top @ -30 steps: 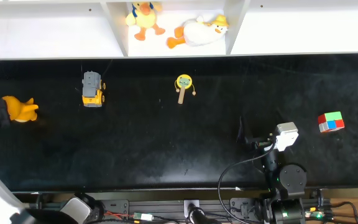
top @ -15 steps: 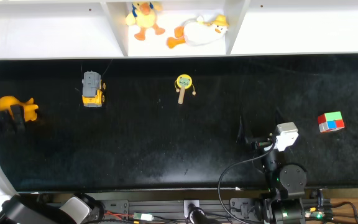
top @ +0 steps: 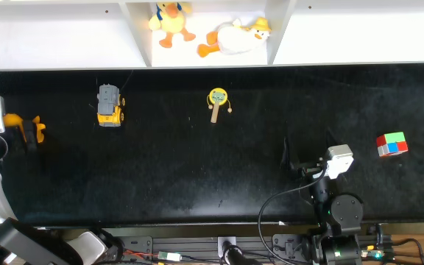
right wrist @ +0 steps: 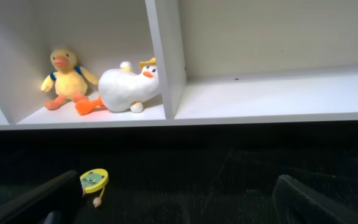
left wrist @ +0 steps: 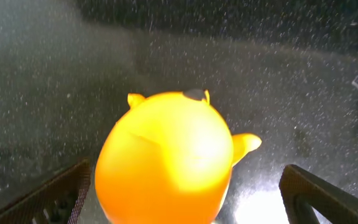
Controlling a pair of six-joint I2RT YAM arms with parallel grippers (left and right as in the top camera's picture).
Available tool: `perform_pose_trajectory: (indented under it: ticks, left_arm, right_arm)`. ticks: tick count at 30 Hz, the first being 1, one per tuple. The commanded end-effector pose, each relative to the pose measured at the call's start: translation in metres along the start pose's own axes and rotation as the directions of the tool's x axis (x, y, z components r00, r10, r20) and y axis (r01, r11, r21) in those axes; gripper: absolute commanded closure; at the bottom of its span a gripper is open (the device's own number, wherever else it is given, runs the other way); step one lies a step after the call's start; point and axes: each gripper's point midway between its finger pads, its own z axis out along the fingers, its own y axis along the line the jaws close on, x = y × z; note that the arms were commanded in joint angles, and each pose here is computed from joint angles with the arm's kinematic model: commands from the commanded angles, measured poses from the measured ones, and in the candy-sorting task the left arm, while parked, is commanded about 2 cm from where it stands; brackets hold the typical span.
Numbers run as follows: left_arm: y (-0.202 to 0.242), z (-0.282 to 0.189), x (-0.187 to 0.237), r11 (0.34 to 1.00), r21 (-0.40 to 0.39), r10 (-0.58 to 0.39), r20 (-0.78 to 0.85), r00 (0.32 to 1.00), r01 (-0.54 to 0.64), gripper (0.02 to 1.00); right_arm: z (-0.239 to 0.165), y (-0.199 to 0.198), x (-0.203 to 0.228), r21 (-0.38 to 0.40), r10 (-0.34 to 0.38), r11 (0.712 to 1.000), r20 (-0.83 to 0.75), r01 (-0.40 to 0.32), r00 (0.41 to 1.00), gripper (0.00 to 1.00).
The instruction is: Store Toys
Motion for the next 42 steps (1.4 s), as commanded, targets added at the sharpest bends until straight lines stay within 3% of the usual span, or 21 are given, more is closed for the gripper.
perform_pose_trajectory:
  ticks: [1, 5, 7, 9, 10, 11, 15, 21, 27, 42]
  left_arm:
    - [0.002, 0.001, 0.009, 1.0, -0.019, -0.005, -0.039, 0.999, 0.004, 0.02]
    - [0.002, 0.001, 0.009, 1.0, -0.019, -0.005, -0.039, 0.999, 0.004, 0.02]
    - [0.002, 0.001, 0.009, 1.0, -0.019, -0.005, -0.038, 0.999, 0.004, 0.095]
    - [0.002, 0.001, 0.008, 1.0, -0.02, -0.004, -0.036, 0.999, 0.003, 0.308]
    - [0.002, 0.001, 0.008, 1.0, -0.021, -0.003, -0.034, 0.999, 0.003, 0.531]
    - [0.003, 0.001, 0.007, 1.0, -0.022, -0.004, -0.033, 0.999, 0.003, 0.687]
    - [0.004, 0.001, 0.005, 0.999, -0.026, -0.021, -0.024, 1.0, 0.02, 0.871]
    - [-0.002, -0.013, -0.018, 0.987, -0.032, -0.153, 0.061, 0.986, 0.155, 0.919]
    - [-0.032, -0.034, -0.075, 0.972, 0.055, -0.234, 0.17, 0.957, 0.228, 0.919]
    - [-0.041, -0.022, -0.165, 0.977, 0.109, -0.203, 0.17, 0.964, 0.186, 0.921]
  right_arm:
    - [0.0, 0.002, 0.003, -0.012, 0.004, 1.0, 0.0, -0.004, 1.0, 0.005]
    - [0.0, 0.002, 0.003, -0.012, 0.004, 1.0, 0.0, -0.004, 1.0, 0.005]
    - [0.0, 0.002, 0.003, -0.012, 0.004, 1.0, 0.0, -0.004, 1.0, 0.005]
    - [0.0, 0.002, 0.003, -0.012, 0.004, 1.0, 0.0, -0.004, 1.0, 0.007]
    - [0.0, 0.002, 0.003, -0.012, 0.004, 1.0, 0.0, -0.004, 1.0, 0.007]
    - [0.0, 0.002, 0.003, -0.012, 0.004, 1.0, 0.0, -0.004, 1.0, 0.005]
    - [0.0, 0.002, 0.003, -0.012, 0.004, 1.0, 0.0, -0.004, 1.0, 0.005]
    - [0.0, 0.002, 0.003, -0.012, 0.004, 1.0, 0.0, -0.004, 1.0, 0.005]
    - [0.0, 0.002, 0.003, -0.012, 0.004, 1.0, 0.0, -0.004, 1.0, 0.005]
    - [0.0, 0.002, 0.003, -0.012, 0.004, 1.0, 0.0, -0.004, 1.0, 0.005]
